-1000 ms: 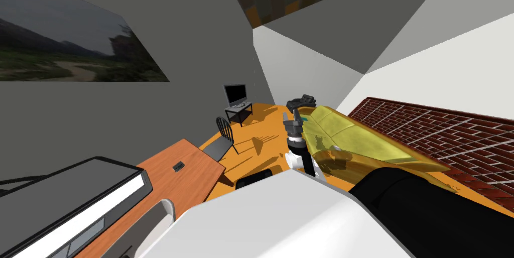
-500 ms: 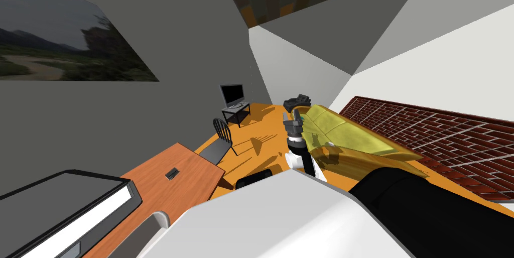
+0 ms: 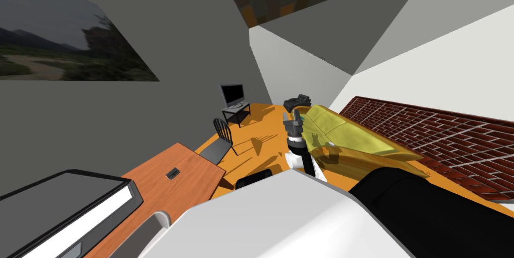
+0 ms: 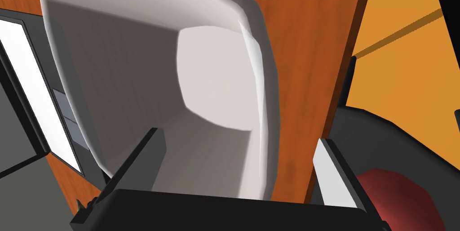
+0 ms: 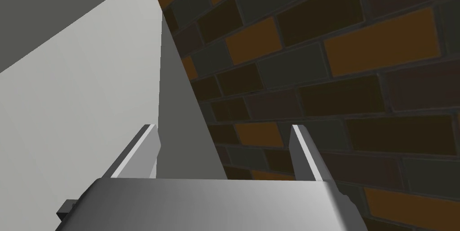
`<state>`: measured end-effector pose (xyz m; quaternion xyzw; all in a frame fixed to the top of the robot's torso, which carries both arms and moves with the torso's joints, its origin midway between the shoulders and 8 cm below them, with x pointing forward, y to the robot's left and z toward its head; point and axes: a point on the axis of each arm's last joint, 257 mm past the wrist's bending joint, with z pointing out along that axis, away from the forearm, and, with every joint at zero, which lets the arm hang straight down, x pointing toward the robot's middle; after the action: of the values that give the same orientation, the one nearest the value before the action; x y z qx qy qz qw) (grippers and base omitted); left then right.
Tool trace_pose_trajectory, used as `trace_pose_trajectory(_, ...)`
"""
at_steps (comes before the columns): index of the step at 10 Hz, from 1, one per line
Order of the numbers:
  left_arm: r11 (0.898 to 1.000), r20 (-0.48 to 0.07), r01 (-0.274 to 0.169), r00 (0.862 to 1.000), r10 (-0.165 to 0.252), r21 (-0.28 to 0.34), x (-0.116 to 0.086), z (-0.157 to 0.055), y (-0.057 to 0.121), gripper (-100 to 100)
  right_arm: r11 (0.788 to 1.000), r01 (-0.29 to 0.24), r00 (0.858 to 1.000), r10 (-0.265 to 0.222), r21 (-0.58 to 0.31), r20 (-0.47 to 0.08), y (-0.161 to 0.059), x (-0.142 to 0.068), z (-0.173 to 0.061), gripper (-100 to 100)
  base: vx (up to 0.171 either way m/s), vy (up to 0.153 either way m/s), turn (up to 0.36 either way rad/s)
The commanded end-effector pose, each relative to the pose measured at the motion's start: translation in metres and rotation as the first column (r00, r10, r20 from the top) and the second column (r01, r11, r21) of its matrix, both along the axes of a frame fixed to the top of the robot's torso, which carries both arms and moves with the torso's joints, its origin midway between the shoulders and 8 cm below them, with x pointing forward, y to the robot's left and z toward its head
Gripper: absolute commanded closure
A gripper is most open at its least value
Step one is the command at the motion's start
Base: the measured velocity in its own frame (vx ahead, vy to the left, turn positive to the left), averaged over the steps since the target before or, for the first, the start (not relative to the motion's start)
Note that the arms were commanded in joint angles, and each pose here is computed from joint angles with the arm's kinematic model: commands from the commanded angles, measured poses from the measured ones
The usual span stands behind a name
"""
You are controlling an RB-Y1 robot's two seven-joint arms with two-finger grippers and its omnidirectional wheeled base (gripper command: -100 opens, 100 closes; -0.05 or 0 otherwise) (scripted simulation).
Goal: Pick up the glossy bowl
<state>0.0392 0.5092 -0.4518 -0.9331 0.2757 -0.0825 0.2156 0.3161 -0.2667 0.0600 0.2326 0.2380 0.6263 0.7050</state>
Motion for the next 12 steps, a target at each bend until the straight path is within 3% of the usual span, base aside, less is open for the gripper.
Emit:
trace_pose_trajectory(1, 1.000, 0.000, 0.000, 1.000, 0.000, 0.000, 0.000, 0.000, 0.000, -100, 1.000, 0.000, 1.000, 0.000, 0.000, 0.000, 0.000, 0.000, 0.000, 0, 0.002, 0.007, -0.001)
trace_pose_trajectory(2, 1.000, 0.001, 0.001, 1.000, -0.001, 0.001, 0.000, 0.000, 0.000, 100, 1.000, 0.000, 1.000, 0.000, 0.000, 0.000, 0.000, 0.000, 0.000, 0, 0.000, 0.000, 0.000)
trace_pose_trajectory(6, 1.000, -0.001, 0.000, 1.000, 0.000, -0.001, -0.001, -0.001, 0.000, 100, 1.000, 0.000, 1.000, 0.000, 0.000, 0.000, 0.000, 0.000, 0.000, 0, 0.000, 0.000, 0.000)
trace_pose_trajectory(7, 1.000, -0.002, 0.000, 1.000, 0.000, -0.002, -0.001, -0.001, -0.001, 0, 1.000, 0.000, 1.000, 0.000, 0.000, 0.000, 0.000, 0.000, 0.000, 0, 0.000, 0.000, 0.000)
trace_pose_trajectory(8, 1.000, -0.002, -0.001, 1.000, 0.001, 0.000, -0.002, 0.008, 0.000, 100, 1.000, 0.000, 1.000, 0.000, 0.000, 0.000, 0.000, 0.000, 0.000, 0, -0.002, -0.011, -0.004)
trace_pose_trajectory(11, 1.000, -0.004, -0.001, 1.000, 0.001, -0.001, -0.004, 0.013, -0.001, 100, 1.000, 0.000, 1.000, 0.000, 0.000, 0.000, 0.000, 0.000, 0.000, 0, -0.005, -0.016, 0.001)
trace_pose_trajectory(12, 1.000, -0.005, -0.002, 1.000, 0.002, -0.002, -0.005, 0.013, -0.002, 0, 1.000, 0.000, 1.000, 0.000, 0.000, 0.000, 0.000, 0.000, 0.000, 0, 0.000, 0.000, 0.000)
